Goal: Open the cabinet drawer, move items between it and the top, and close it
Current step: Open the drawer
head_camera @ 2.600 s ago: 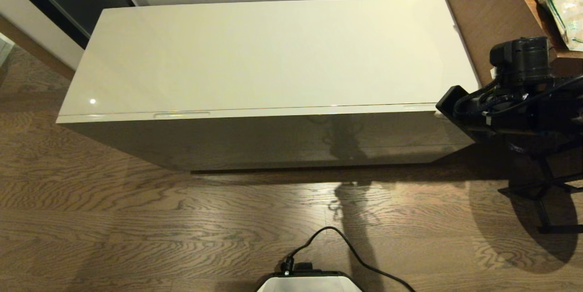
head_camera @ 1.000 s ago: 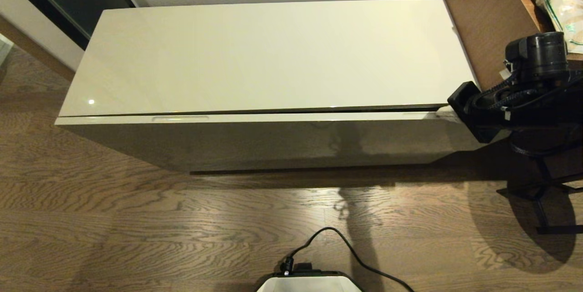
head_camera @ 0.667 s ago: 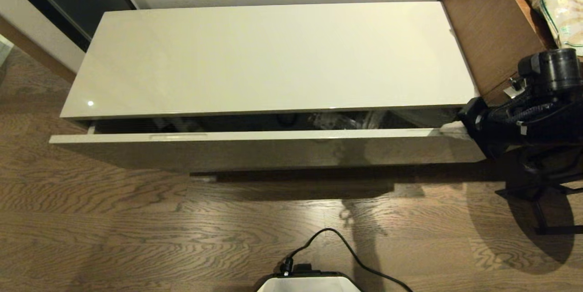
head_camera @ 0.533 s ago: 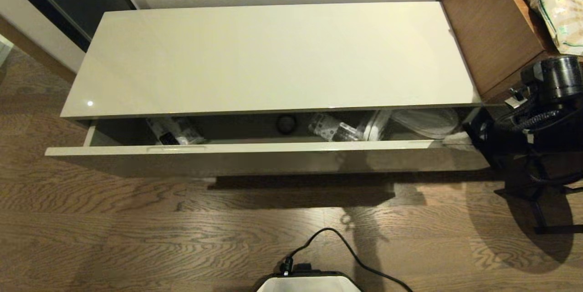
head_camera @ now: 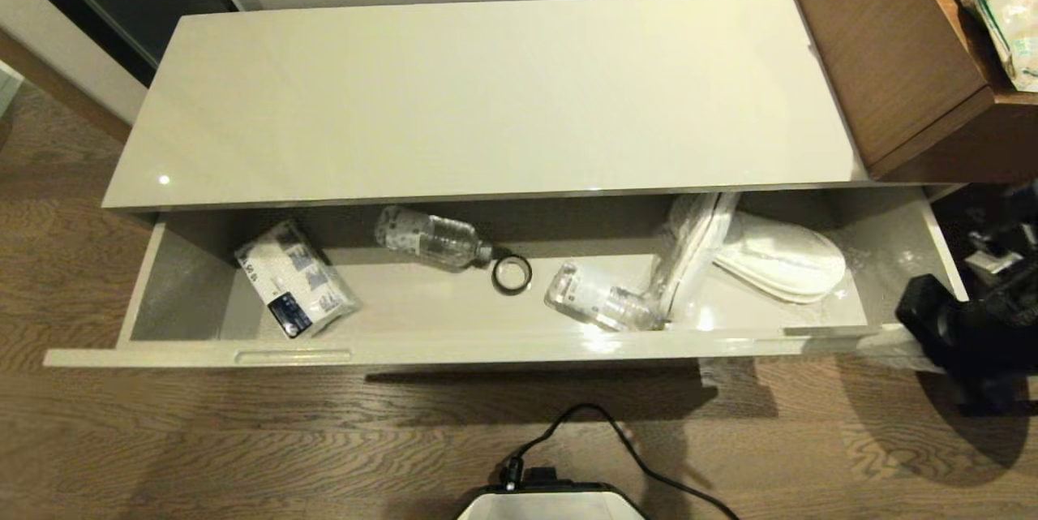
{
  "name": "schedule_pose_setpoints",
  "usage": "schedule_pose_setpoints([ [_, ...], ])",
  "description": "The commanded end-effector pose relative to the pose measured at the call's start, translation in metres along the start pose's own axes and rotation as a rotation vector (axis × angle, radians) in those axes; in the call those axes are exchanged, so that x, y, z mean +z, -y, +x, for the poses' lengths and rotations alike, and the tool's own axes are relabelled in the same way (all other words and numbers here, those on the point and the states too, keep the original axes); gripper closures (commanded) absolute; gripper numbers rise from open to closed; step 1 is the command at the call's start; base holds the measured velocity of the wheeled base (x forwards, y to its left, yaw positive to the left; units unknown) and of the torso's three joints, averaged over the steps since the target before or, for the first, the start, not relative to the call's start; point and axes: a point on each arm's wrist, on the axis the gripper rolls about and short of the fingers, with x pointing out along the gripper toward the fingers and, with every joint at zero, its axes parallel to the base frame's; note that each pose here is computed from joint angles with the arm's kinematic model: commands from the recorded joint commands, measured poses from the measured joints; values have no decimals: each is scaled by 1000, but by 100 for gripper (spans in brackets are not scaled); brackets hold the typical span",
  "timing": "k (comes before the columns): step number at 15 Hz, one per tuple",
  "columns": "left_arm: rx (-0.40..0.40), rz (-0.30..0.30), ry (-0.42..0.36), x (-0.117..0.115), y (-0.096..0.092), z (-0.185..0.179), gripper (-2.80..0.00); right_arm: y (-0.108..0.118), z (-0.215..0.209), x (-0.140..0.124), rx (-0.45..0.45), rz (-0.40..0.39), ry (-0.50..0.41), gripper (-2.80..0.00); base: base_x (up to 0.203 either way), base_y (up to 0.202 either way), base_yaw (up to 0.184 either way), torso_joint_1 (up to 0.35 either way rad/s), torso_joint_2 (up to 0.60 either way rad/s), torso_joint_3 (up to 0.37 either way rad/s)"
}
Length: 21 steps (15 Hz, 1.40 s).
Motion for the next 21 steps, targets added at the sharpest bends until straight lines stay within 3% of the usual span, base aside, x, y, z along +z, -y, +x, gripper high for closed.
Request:
schedule_pose_setpoints([
  [1,1,0,0,0,0,0,0,19,-61,-39,96,-21,66,0,0,0,0,0,0,0],
  [5,1,0,0,0,0,0,0,54,-105,-86,107,19,63,0,0,0,0,0,0,0],
  [9,1,0,0,0,0,0,0,50,-106,-82,132,-6,94,0,0,0,0,0,0,0],
  [12,1,0,0,0,0,0,0,49,-107,-82,134,-147,104,0,0,0,0,0,0,0],
  [16,1,0,0,0,0,0,0,49,-116,-84,136,-253,137,0,0,0,0,0,0,0],
  [21,1,0,0,0,0,0,0,36,-101,-67,104,-262,101,0,0,0,0,0,0,0],
])
